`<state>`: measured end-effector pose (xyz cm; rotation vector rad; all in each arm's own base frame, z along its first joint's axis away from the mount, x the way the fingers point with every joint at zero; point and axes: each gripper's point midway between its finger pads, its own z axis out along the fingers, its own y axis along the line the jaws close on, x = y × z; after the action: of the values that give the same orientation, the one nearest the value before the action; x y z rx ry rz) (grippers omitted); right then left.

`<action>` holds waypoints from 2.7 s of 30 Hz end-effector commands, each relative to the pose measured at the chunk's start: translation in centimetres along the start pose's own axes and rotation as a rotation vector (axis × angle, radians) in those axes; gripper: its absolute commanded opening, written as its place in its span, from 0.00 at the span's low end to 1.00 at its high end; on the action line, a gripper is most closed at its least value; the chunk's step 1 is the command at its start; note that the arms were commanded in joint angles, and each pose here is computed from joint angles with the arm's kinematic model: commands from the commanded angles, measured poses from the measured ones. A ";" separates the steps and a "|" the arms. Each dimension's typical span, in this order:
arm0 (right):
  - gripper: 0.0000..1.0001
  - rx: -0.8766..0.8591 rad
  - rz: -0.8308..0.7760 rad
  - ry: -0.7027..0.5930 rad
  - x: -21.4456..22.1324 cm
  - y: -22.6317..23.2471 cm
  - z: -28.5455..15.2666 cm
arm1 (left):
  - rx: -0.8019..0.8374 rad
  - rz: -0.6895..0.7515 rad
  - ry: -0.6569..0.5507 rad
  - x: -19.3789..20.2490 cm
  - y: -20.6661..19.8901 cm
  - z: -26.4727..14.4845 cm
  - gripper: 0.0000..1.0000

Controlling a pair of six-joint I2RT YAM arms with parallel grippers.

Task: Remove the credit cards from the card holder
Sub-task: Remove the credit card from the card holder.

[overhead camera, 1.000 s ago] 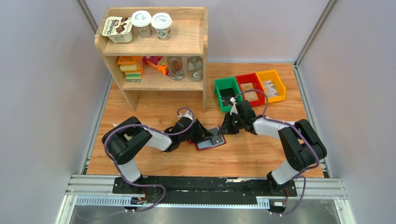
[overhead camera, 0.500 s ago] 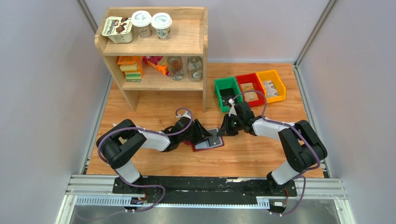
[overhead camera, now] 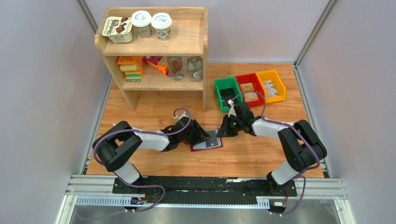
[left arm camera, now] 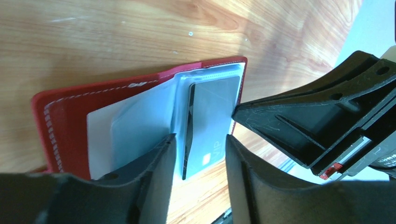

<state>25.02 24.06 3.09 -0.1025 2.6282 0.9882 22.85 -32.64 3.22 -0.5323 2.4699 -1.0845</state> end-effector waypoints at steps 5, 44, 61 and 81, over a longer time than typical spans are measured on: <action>0.06 -0.016 0.018 0.048 1.4 0.1 0.3 | -0.115 0.038 -0.078 -1.1 2.4 -1.2 0.55; 0.07 0.052 0.010 0.044 2.3 -1.4 1.2 | 0.159 0.076 -0.021 -0.1 -3.0 -0.6 0.41; 0.07 0.117 0.010 0.055 3.0 -3.0 1.4 | 0.292 0.047 -0.056 -0.7 -5.9 -2.8 0.09; 0.06 0.144 0.017 0.061 3.2 -3.8 1.8 | 0.171 0.062 -0.085 -0.2 0.2 -4.6 0.00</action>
<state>24.78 25.06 2.13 -0.1078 2.6204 1.0013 21.18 -30.30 5.93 -0.4472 2.2963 -1.2051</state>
